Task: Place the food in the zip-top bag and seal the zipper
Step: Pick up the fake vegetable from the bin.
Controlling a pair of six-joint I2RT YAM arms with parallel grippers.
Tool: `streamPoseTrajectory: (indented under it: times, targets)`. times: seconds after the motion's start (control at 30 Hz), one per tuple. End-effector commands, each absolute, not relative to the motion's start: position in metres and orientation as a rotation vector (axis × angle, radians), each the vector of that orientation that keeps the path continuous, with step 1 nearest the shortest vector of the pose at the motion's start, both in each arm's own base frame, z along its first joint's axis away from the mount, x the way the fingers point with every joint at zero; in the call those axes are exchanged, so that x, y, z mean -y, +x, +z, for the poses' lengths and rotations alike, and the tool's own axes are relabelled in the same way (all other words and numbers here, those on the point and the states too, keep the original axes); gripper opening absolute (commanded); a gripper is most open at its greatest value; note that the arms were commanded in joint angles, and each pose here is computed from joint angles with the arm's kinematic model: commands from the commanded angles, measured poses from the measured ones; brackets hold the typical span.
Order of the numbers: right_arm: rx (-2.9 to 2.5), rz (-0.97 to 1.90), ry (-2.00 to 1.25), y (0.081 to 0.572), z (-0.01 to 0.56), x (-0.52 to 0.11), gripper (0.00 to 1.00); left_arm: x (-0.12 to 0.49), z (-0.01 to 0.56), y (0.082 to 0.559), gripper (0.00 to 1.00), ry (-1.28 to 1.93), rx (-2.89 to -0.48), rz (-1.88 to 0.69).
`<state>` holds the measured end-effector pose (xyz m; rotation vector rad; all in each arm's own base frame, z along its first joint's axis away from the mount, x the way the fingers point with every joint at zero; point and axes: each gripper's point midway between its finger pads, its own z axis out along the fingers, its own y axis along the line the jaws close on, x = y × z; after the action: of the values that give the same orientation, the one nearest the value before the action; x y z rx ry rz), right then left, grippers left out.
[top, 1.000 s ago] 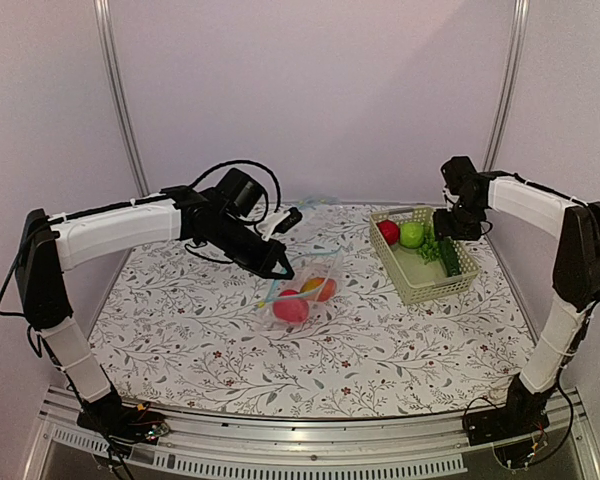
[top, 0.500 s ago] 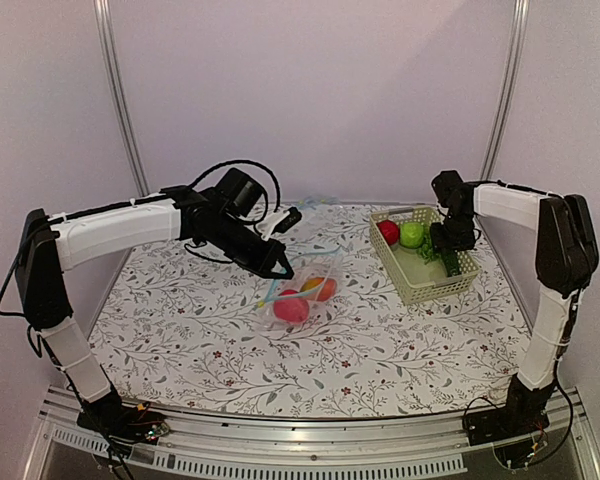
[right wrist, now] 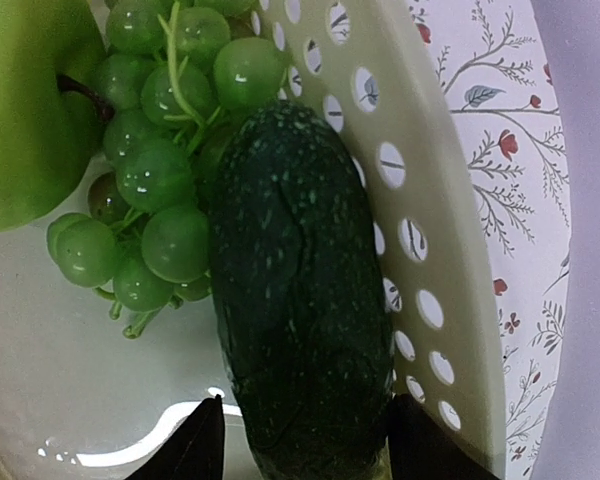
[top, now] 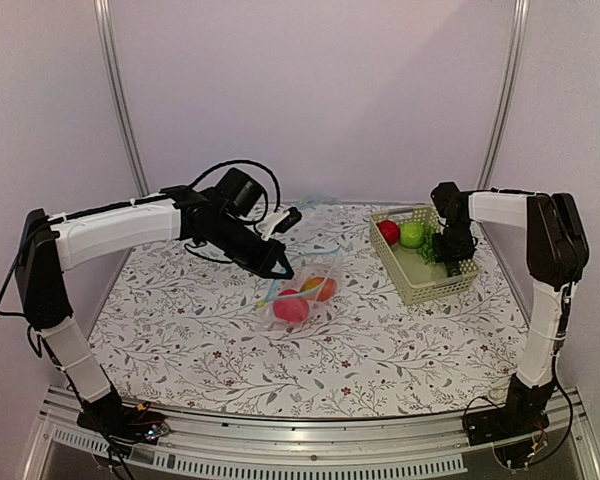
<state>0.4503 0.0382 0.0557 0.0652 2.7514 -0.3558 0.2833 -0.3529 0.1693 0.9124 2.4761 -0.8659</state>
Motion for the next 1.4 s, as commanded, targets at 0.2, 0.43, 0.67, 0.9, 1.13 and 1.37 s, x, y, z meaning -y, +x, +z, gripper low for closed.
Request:
streamPoseTrajectory:
  times: [0.2,0.43,0.67,0.9,1.13,1.37]
  targets:
    - [-2.740,-0.435,0.063,0.456,0.041,-0.026,0.51,0.350,0.175,0.288,0.00,0.904,-2.456,-0.877]
    - [-2.699,-0.417,0.074,0.462,0.052,-0.028,0.40,0.350,0.174,0.288,0.00,0.902,-2.460,-0.879]
    - [-2.694,-0.397,0.079,0.463,0.054,-0.029,0.33,0.349,0.174,0.288,0.00,0.901,-2.459,-0.876]
    - [-2.602,-0.263,0.093,0.456,0.119,-0.039,0.32,0.350,0.174,0.288,0.00,0.897,-2.460,-0.887]
    - [-2.491,-0.093,0.098,0.433,0.190,-0.050,0.31,0.352,0.177,0.287,0.00,0.889,-2.458,-0.911]
    - [-2.400,0.287,-0.033,0.395,0.238,-0.101,0.31,0.354,0.183,0.292,0.00,0.776,-2.464,-0.947]
